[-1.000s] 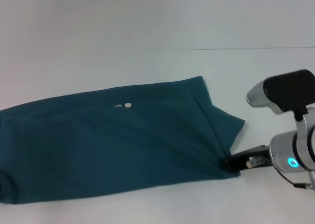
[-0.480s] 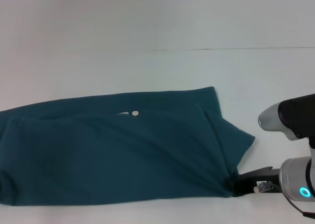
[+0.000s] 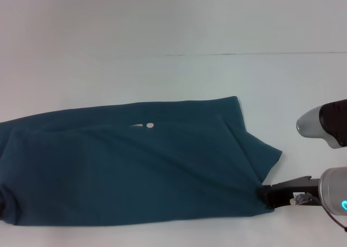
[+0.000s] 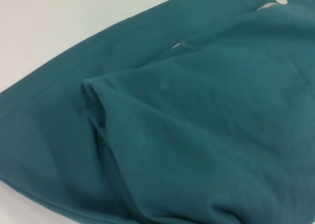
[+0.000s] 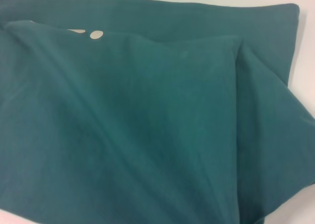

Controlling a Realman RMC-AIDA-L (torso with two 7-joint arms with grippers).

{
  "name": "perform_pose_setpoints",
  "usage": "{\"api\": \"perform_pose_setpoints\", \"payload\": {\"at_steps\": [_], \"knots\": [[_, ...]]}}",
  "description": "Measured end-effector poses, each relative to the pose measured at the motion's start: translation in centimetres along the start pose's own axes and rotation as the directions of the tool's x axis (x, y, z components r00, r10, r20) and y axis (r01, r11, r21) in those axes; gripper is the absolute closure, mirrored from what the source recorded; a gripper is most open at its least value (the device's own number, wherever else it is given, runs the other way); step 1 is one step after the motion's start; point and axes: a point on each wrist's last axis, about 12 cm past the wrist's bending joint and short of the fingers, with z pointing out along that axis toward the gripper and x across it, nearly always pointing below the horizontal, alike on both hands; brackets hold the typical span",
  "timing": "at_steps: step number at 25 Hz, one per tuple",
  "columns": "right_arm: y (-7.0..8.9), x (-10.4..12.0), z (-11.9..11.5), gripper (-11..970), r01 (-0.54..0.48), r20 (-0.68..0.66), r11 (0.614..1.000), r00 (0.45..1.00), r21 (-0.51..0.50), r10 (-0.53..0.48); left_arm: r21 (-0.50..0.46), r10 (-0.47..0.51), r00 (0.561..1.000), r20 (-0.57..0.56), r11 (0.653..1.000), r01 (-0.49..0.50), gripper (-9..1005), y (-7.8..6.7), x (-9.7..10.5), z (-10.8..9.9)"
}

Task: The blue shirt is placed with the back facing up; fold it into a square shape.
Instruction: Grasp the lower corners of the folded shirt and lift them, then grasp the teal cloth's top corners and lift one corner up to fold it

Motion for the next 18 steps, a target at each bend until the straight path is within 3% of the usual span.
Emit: {"api": "perform_pose_setpoints", "payload": {"at_steps": [7, 14, 18], "knots": [[-0.5, -1.0, -0.4, 915, 0.005, 0.023, 1.0, 1.0, 0.021, -0.006, -0.001, -0.003, 1.0, 0.006, 1.0, 0.003, 887, -0.1, -0.1, 0.0], [-1.2, -3.9, -1.3, 644, 0.042, 0.07, 0.997, 0.996, 0.058, -0.046, 0.002, -0.006, 1.0, 0.012, 1.0, 0.006, 887, -0.2, -0.5, 0.1], [0.0, -6.6, -1.5, 480, 0.118, 0.13, 0.992, 0.984, 0.038, -0.122, 0.0, -0.016, 1.0, 0.023, 1.0, 0.016, 887, -0.2, -0.9, 0.2]]}}
